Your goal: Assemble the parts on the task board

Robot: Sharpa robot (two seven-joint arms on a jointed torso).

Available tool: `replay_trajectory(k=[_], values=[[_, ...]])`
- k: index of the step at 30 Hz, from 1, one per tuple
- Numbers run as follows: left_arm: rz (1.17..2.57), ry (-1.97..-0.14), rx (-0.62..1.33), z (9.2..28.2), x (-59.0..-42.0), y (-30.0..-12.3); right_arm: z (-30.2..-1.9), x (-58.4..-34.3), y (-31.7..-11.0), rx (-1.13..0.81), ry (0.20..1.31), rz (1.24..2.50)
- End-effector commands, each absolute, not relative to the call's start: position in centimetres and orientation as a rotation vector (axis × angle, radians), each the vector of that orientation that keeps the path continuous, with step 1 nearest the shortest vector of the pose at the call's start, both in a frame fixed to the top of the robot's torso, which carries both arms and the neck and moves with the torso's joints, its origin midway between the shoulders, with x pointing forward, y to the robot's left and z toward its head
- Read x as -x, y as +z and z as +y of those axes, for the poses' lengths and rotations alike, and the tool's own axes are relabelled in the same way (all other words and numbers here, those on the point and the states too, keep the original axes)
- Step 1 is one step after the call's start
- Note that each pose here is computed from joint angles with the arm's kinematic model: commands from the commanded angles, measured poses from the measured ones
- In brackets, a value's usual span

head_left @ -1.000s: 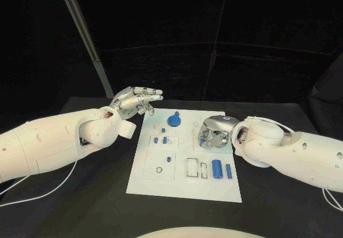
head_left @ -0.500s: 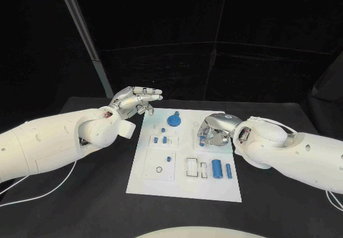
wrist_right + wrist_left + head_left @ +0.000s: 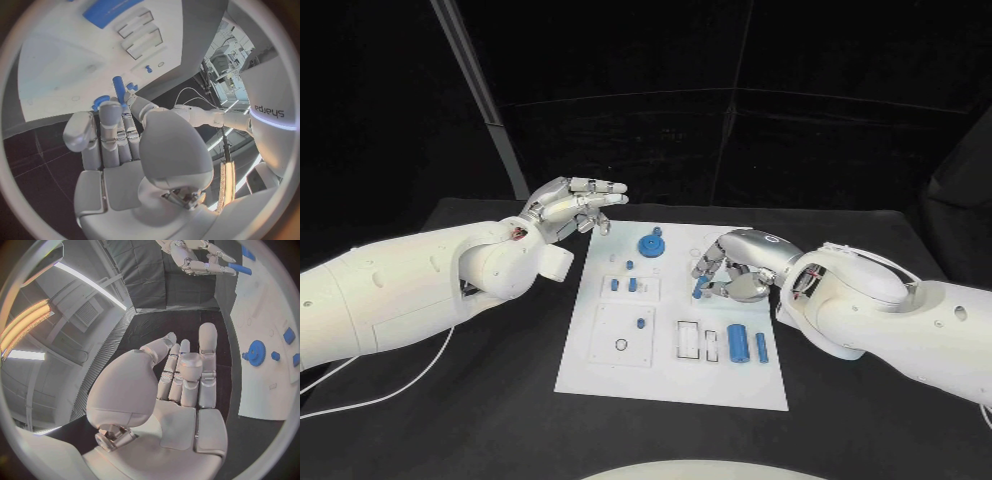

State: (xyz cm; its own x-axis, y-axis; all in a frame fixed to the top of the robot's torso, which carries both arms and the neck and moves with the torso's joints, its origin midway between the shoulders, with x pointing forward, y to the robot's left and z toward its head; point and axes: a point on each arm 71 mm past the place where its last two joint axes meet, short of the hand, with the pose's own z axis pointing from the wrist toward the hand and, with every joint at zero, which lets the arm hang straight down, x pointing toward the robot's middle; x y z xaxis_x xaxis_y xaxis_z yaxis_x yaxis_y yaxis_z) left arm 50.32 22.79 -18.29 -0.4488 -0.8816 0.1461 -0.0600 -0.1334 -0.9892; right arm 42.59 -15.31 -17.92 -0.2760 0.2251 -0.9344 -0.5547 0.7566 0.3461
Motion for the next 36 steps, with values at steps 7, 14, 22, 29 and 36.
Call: replay_trajectory(k=[7,14,22,29,36], values=[[1.502,-1.67,1.068,22.5,-50.3,-18.1,-10.1,-41.2,-16.5,0.312,1.017,1.547],[1.503,-1.676,1.066,22.3,-50.2,-18.1,-7.0,-40.6,-17.5,0.366,1.087,1.564],[1.501,-1.675,1.066,22.2,-50.2,-18.1,-4.9,-40.0,-20.6,0.426,1.082,1.659],[1.499,-1.677,1.064,22.1,-50.2,-18.1,-3.8,-39.6,-22.8,0.486,1.05,1.727],[1.497,-1.676,1.064,22.1,-50.3,-18.1,-3.4,-39.5,-23.5,0.515,1.023,1.744]])
